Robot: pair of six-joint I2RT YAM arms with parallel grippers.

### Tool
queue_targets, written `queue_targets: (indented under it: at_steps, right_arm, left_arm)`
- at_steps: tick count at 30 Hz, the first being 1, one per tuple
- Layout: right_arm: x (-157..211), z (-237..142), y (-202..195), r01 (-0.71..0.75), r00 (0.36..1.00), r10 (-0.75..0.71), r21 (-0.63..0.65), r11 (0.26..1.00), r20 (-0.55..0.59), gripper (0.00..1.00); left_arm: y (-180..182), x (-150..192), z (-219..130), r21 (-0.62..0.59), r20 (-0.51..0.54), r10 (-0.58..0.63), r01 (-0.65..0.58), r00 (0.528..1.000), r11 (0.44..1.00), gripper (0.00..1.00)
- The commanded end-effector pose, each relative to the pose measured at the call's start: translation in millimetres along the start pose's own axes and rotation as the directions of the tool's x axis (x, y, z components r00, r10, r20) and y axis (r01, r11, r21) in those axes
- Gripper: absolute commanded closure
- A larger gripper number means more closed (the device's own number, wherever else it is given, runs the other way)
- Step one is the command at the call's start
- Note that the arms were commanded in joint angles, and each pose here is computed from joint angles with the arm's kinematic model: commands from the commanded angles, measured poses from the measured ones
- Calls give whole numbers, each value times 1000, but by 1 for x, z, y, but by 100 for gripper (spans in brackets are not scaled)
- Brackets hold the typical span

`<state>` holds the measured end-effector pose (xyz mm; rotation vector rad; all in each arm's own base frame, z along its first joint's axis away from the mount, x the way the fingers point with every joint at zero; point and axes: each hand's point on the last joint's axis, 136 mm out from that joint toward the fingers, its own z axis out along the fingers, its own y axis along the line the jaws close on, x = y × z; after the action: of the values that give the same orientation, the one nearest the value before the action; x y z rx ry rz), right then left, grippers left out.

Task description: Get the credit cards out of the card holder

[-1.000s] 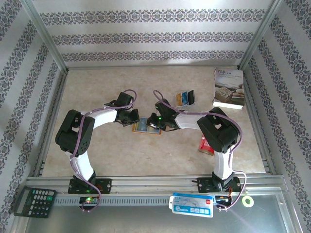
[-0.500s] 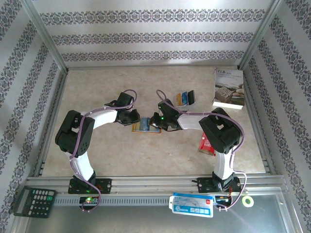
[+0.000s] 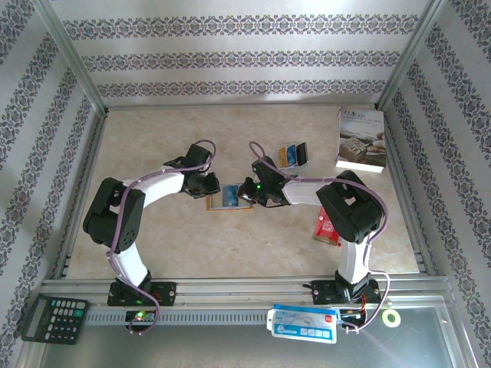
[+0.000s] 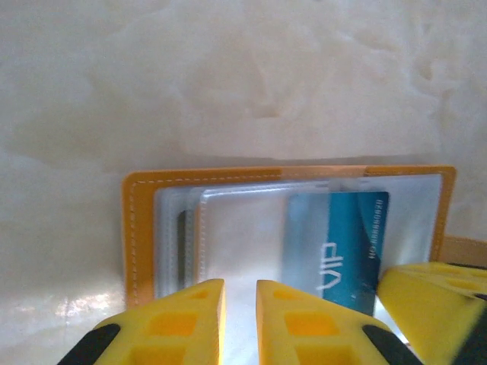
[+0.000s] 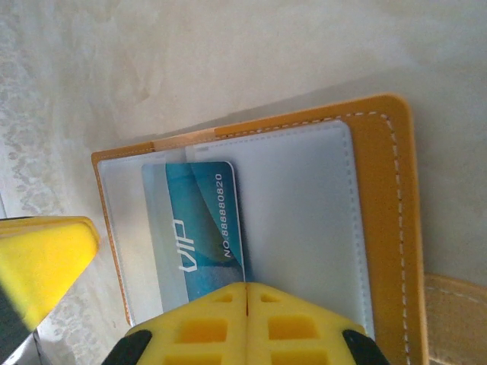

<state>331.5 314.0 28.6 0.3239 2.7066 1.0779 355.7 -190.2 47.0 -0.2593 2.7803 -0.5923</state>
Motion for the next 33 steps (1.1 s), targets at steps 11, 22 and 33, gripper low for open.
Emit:
queue_targets:
  at_steps: [11,22,33]
  right_arm:
    - [-2,-2,-2,1,1000,-1,-2,1000,5,90]
    - [5,6,-2,35,998,-36,-28,999,-54,78]
    - [2,4,2,46,998,-48,-48,998,-51,87]
  left_arm:
    - [-7,22,20,-15,-86,25,-27,996,1000,83]
    - [24,39,33,-116,-122,11,-25,992,993,83]
    - [21,36,33,-114,-117,19,-32,993,993,83]
